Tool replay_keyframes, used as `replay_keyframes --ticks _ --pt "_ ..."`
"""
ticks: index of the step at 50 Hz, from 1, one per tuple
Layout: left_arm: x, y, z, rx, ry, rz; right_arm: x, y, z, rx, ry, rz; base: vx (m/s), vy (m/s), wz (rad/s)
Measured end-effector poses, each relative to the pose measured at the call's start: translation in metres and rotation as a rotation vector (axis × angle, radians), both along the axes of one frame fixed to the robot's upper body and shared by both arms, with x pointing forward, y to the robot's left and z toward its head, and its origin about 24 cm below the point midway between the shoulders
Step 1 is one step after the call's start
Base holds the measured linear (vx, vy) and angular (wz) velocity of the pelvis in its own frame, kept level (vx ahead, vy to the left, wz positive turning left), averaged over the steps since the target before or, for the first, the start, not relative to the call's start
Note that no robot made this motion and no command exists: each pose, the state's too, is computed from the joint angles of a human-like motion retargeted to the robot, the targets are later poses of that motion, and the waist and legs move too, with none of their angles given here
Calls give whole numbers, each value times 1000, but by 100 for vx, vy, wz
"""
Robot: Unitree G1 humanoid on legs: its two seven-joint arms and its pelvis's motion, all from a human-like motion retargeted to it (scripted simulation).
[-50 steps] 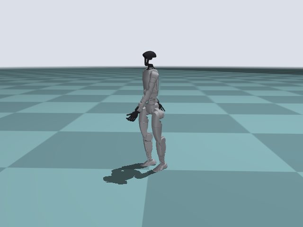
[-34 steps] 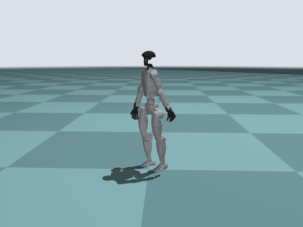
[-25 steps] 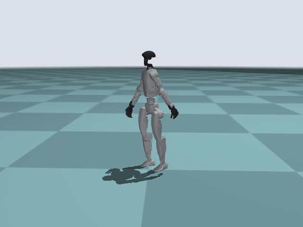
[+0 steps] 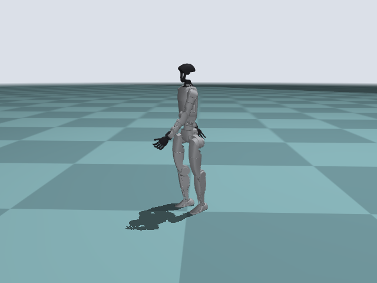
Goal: In place motions
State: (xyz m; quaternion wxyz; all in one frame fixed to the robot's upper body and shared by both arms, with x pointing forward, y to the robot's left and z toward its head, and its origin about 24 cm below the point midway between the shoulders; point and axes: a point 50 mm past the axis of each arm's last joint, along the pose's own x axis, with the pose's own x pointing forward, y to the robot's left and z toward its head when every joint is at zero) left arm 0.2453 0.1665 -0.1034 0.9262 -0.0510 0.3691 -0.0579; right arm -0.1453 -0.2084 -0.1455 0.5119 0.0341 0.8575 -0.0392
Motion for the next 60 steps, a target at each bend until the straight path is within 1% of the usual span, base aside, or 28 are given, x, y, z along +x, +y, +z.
replay_keyframes --ticks 3,7,10,14,18,22,25,28,32,35,37,41,45,49,52,56,60 --pt "-14 -1 -9 -16 45 -1 3 -2 -1 -7 2 -10 2 7 -3" --pt "-63 0 -38 -35 234 -11 36 -2 -11 10 -84 38 2 7 7" --pt "-122 2 -61 -35 448 6 78 0 -21 53 -188 115 1 8 8" --pt "-223 7 -76 -6 782 95 158 11 -29 138 -390 261 -1 7 -11" --pt "-329 7 -66 6 1088 212 243 42 -24 257 -649 404 -2 5 -27" --pt "-413 2 -39 -21 1305 250 309 78 -4 375 -906 507 -2 3 -25" --pt "-450 -3 -21 -19 1403 233 340 94 13 421 -1057 585 -2 2 -14" --pt "-464 -6 -12 -15 1447 223 351 98 20 406 -1112 658 0 0 0" --pt "-446 -4 -23 -14 1397 239 338 89 12 387 -1058 697 0 0 0" --pt "-407 4 -42 17 1275 255 310 74 -3 363 -950 675 0 0 0" --pt "-368 9 -57 52 1159 264 284 59 -13 325 -855 660 1 -5 10" --pt "-279 12 -75 59 921 242 210 27 -30 238 -616 600 3 -5 15" --pt "-186 8 -74 -6 687 148 125 2 -29 154 -350 454 1 -6 21" --pt "-101 -9 -56 -45 440 82 52 -12 -14 79 -131 305 0 -1 4" --pt "-54 -24 -36 -78 262 50 12 -18 -1 35 -15 233 0 0 0" --pt "-19 -36 -15 -103 97 28 -11 -21 8 -9 57 167 0 0 -5" --pt "-20 -37 -15 -83 76 3 -1 -21 5 -23 48 138 0 2 0"
